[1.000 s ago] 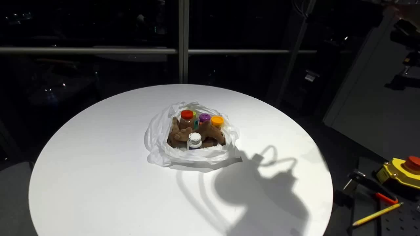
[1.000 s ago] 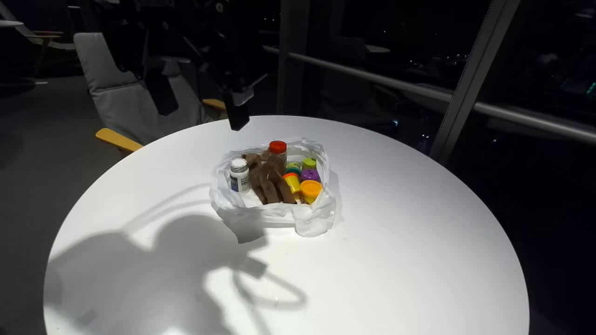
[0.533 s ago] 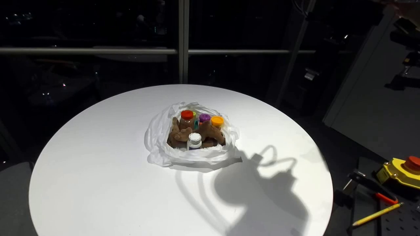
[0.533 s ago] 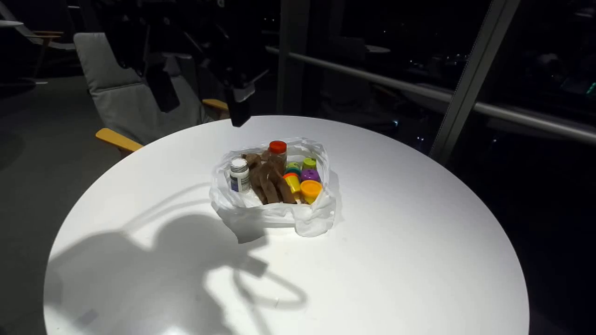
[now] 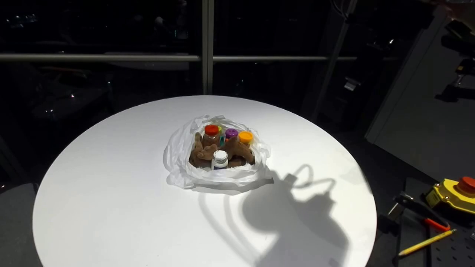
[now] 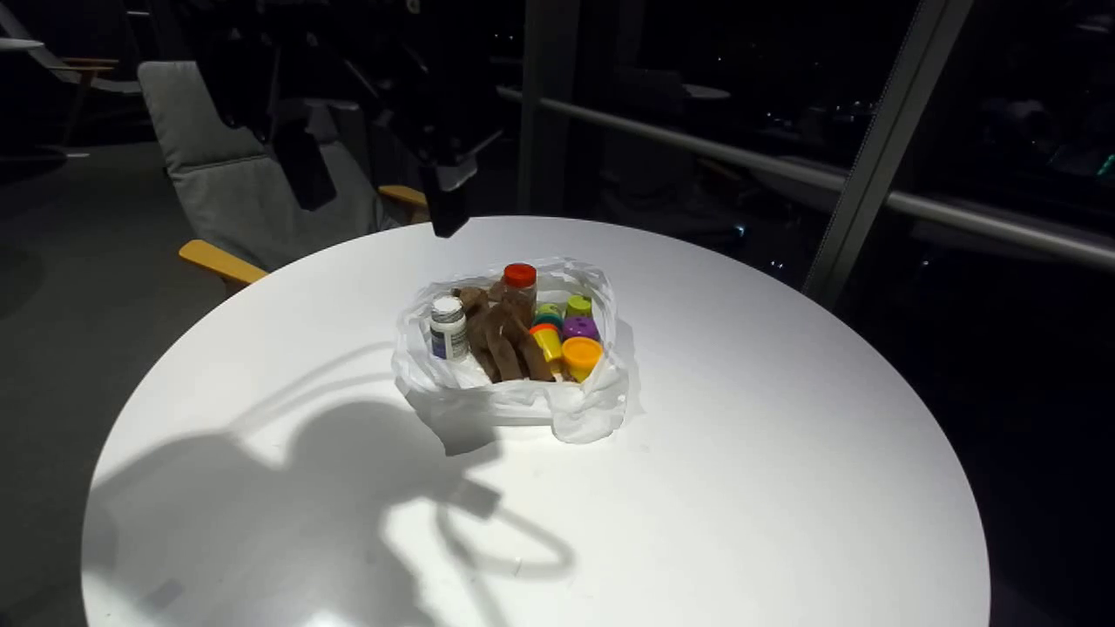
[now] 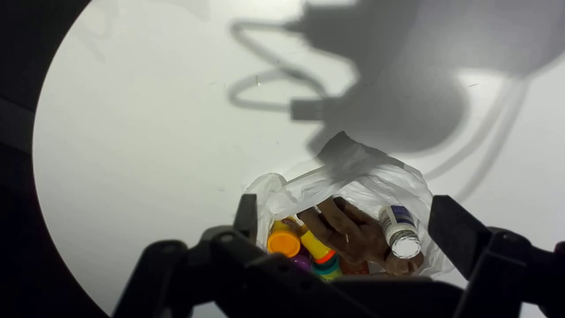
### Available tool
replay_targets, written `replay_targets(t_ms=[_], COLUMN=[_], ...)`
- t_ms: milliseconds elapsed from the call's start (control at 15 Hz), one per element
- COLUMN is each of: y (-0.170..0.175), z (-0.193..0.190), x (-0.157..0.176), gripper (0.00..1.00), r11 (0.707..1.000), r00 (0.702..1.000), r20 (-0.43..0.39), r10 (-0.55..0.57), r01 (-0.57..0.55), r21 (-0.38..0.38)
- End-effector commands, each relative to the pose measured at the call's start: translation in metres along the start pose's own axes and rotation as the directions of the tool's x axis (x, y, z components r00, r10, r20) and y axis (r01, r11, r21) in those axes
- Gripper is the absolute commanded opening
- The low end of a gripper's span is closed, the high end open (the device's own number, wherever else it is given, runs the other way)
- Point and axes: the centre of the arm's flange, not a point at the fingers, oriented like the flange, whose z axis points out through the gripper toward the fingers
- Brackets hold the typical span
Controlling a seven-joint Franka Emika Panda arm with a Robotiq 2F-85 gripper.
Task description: Pick up the objects from the plastic and put them on the table
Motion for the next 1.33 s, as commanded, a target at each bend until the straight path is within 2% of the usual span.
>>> replay_targets(t_ms=[0, 133, 333, 533, 667, 800, 1000, 1067, 1133, 1200, 1267], y=[0.001, -0.01, -0.044, -0.085, -0.105, -0.12, -0.127, -0.131, -0.135, -0.137, -0.14], z=[0.002, 0.014, 0.047, 0.084, 0.115, 0.138, 0.171, 0.178, 0.187, 0.192, 0.196], x=[0.005, 0.023, 0.047, 0.062, 0.073, 0.085, 0.105, 0.112, 0.123, 0.129, 0.138], gripper=[1.0, 1.0, 1.0, 1.0, 1.0, 1.0, 1.0, 1.0, 1.0, 1.0, 1.0], r11=[1.0, 0.999, 0.981, 0.936, 0.896, 0.858, 0.823, 0.823, 0.859, 0.873, 0.914], r00=[1.0, 0.999, 0.98, 0.935, 0.897, 0.861, 0.824, 0.824, 0.86, 0.874, 0.911], r20=[-0.01, 0.001, 0.042, 0.052, 0.006, -0.05, -0.042, -0.032, 0.003, 0.023, 0.068], r10=[0.008, -0.035, -0.193, -0.349, -0.441, -0.507, -0.565, -0.565, -0.51, -0.486, -0.406], r01=[-0.008, 0.035, 0.193, 0.347, 0.44, 0.509, 0.567, 0.566, 0.509, 0.483, 0.402], r21=[-0.015, -0.017, 0.005, 0.05, 0.056, 0.064, 0.038, 0.047, 0.062, 0.07, 0.058])
